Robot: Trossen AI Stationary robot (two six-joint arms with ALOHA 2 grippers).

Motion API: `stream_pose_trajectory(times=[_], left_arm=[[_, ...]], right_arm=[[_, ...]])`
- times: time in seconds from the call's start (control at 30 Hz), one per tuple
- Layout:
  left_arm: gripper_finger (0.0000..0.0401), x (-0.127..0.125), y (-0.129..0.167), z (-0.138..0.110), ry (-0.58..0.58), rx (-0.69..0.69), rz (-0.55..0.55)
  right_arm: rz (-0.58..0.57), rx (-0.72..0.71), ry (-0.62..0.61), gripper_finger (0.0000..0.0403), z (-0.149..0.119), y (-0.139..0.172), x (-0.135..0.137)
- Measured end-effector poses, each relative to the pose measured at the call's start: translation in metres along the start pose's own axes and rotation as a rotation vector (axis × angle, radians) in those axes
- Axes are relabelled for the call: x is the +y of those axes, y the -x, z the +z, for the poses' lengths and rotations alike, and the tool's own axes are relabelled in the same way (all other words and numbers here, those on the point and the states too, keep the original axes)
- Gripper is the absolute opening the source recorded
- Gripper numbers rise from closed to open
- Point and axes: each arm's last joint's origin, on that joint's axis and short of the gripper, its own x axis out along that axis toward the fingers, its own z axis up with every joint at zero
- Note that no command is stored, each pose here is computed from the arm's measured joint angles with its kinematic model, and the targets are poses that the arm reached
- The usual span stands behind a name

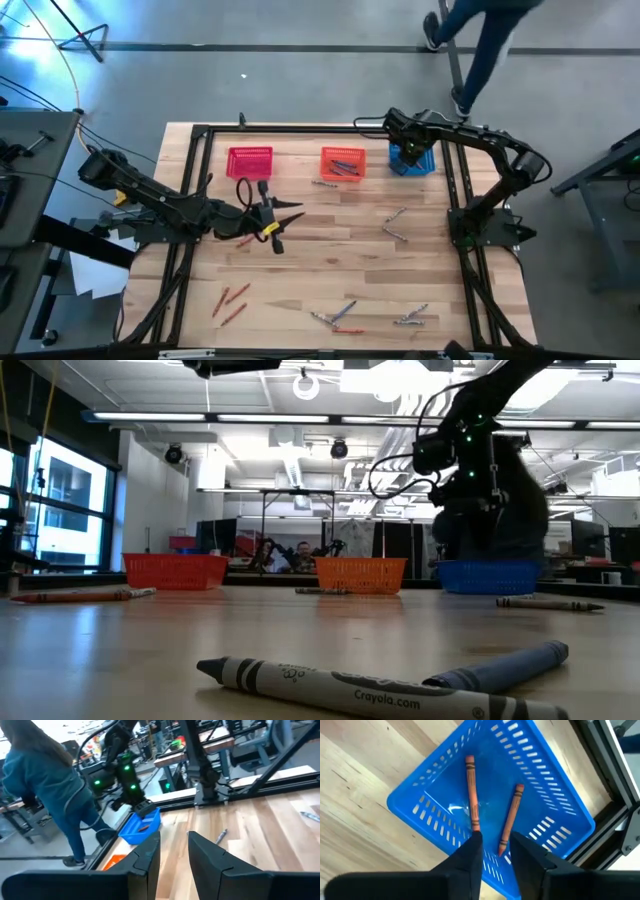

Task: Sort crayons
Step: Put the gray crayon into the red bin

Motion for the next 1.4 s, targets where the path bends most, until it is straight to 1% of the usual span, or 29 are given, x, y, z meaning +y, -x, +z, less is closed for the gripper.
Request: stream_pose_trajectory(times=[0.13,0.27,0.4,0.47,0.57,0.63,0.73,0.87,0.93,1.0,1.07,1.2,1.3,1.33,1.4], left_arm=[[0.0087,0.0,0.0,0.0,-0.001,0.005,0.016],[0.0087,0.0,0.0,0.0,-0.001,0.005,0.015],[0.0087,0.0,0.0,0.0,-0.001,0.005,0.017],[0.0087,0.001,0.0,0.0,-0.001,0.008,0.028],[0.0087,0.002,0.0,0.0,-0.001,0.021,0.082],[0.0087,0.004,0.0,-0.001,-0.001,0.034,0.132],[0.0087,0.005,0.001,-0.002,-0.003,0.05,0.186],[0.0087,0.005,0.001,-0.003,-0.016,0.065,0.194],[0.0087,0.005,0.001,-0.004,-0.023,0.072,0.192],[0.0087,0.005,0.001,-0.004,-0.027,0.076,0.191],[0.0087,0.005,0.001,-0.005,-0.031,0.08,0.19],[0.0087,0.005,0.001,-0.005,-0.032,0.081,0.19],[0.0087,0.005,0.001,-0.005,-0.03,0.081,0.19],[0.0087,0.005,0.001,-0.005,-0.025,0.08,0.19],[0.0087,0.005,0.001,-0.005,-0.022,0.08,0.191]], right_arm=[[0.002,0.041,-0.013,0.0097,-0.004,0.001,0.0],[-0.002,0.047,-0.002,0.0092,-0.004,0.013,0.0],[0.011,-0.045,-0.023,0.0089,-0.001,0.035,0.003],[0.069,-0.11,-0.027,0.0089,-0.001,0.046,0.009],[0.21,-0.204,0.005,0.0089,-0.002,0.058,0.03],[0.282,-0.22,0.06,0.0089,-0.006,0.061,0.049],[0.341,-0.202,0.15,0.0089,-0.018,0.065,0.082],[0.408,-0.13,0.257,0.009,-0.045,0.065,0.126],[0.407,-0.107,0.304,0.009,-0.06,0.066,0.144],[0.369,-0.095,0.321,0.009,-0.074,0.066,0.158],[0.319,-0.078,0.322,0.009,-0.086,0.065,0.165],[0.261,-0.045,0.274,0.009,-0.102,0.052,0.173],[0.232,0.008,0.232,0.009,-0.112,0.033,0.171],[0.233,0.033,0.216,0.009,-0.115,0.027,0.17],[0.278,0.06,0.194,0.009,-0.118,0.017,0.172]])
